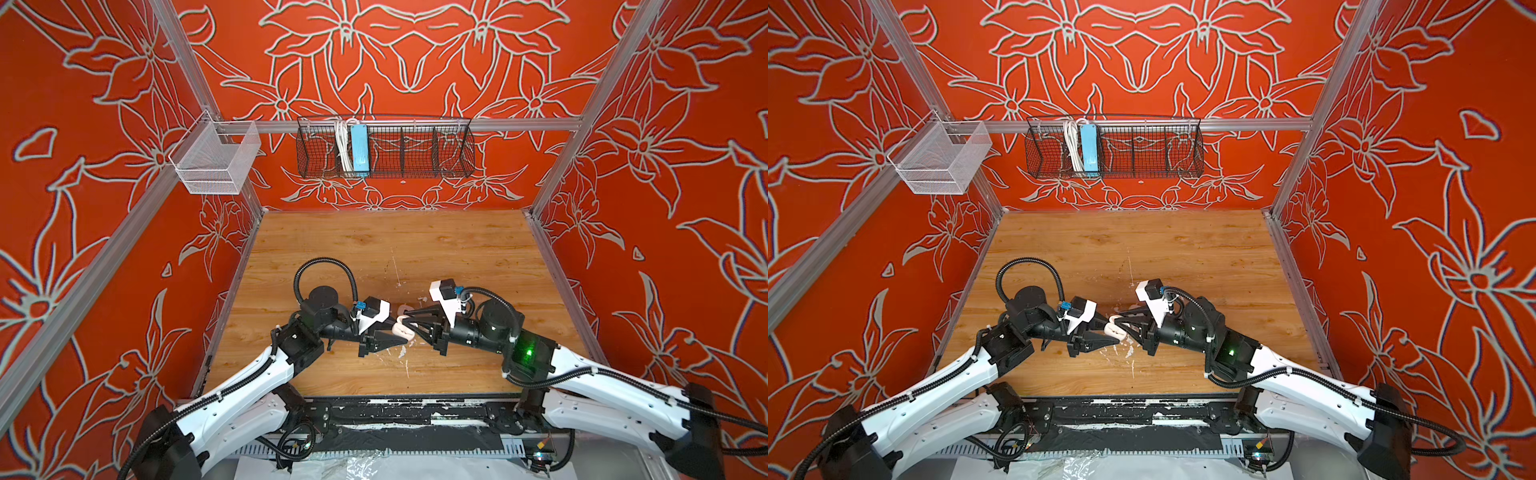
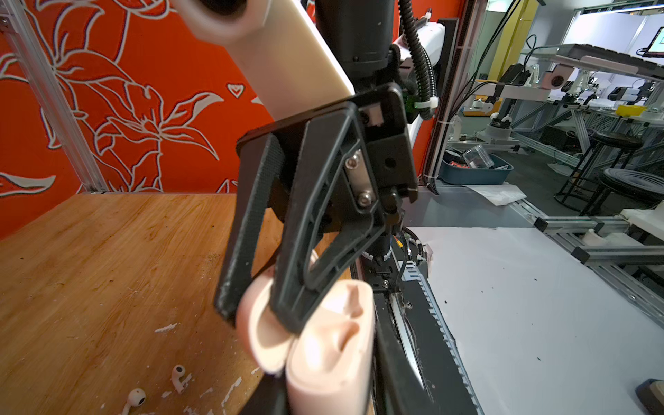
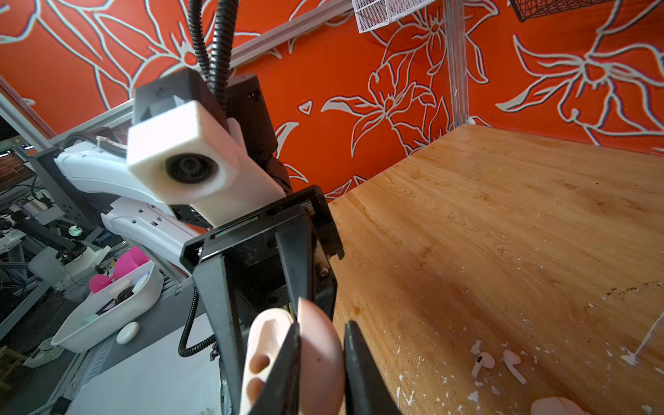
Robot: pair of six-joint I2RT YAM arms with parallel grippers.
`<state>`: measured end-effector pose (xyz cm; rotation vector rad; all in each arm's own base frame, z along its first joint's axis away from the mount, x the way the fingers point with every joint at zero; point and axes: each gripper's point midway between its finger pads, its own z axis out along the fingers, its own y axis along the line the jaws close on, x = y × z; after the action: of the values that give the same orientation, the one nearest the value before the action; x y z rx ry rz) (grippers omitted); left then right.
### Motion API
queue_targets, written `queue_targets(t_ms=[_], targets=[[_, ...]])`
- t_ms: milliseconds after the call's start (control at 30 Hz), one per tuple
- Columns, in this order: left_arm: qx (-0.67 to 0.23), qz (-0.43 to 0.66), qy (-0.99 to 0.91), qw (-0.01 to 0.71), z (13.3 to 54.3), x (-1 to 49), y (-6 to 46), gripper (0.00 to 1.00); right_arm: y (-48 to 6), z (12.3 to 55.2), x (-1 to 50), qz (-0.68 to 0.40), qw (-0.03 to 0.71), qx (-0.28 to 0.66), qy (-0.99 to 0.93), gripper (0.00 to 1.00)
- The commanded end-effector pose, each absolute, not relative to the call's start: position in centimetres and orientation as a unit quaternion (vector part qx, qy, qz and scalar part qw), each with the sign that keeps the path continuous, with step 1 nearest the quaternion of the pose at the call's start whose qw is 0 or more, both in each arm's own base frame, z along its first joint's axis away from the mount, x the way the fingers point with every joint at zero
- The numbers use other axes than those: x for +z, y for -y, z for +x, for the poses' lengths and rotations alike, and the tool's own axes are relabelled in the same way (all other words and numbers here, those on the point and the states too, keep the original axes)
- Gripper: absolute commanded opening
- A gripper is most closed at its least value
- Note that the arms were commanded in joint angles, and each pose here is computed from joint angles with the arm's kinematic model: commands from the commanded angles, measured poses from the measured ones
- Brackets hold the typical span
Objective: Insert wireless bluetooth earbuds into charging case
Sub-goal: Open the charging case.
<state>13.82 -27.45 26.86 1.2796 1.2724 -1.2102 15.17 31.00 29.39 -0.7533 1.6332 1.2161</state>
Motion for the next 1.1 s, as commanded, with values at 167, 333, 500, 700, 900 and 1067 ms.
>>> queue_targets(t_ms=[167, 333, 500, 700, 900, 1067], targets=[[-0.498, 0.525, -0.499, 0.477, 13.4, 27.9, 27.5, 0.35, -30.7, 15.5, 30.4, -0.290, 0.486, 0.506, -0.651, 0.12], [-0.499, 0.528, -0.498, 0.474, 13.4, 27.8, 27.6, 0.31, -30.8, 15.5, 30.4, -0.290, 0.485, 0.509, -0.649, 0.12], [-0.498, 0.531, -0.499, 0.471, 13.4, 27.7, 27.6, 0.09, -30.8, 15.6, 30.2, -0.291, 0.484, 0.504, -0.654, 0.25], [-0.485, 0.515, -0.516, 0.483, 14.3, 27.5, 27.6, 0.00, -30.2, 16.3, 29.9, -0.281, 0.489, 0.478, -0.674, 0.50], [-0.393, 0.280, -0.684, 0.547, 23.3, 28.8, 24.8, 0.00, -25.2, 18.5, 30.1, -0.202, 0.517, 0.379, -0.741, 0.62], [-0.401, 0.227, -0.720, 0.519, 23.5, 30.9, 24.1, 0.00, -20.3, 20.9, 25.8, -0.133, 0.524, 0.245, -0.805, 0.59]])
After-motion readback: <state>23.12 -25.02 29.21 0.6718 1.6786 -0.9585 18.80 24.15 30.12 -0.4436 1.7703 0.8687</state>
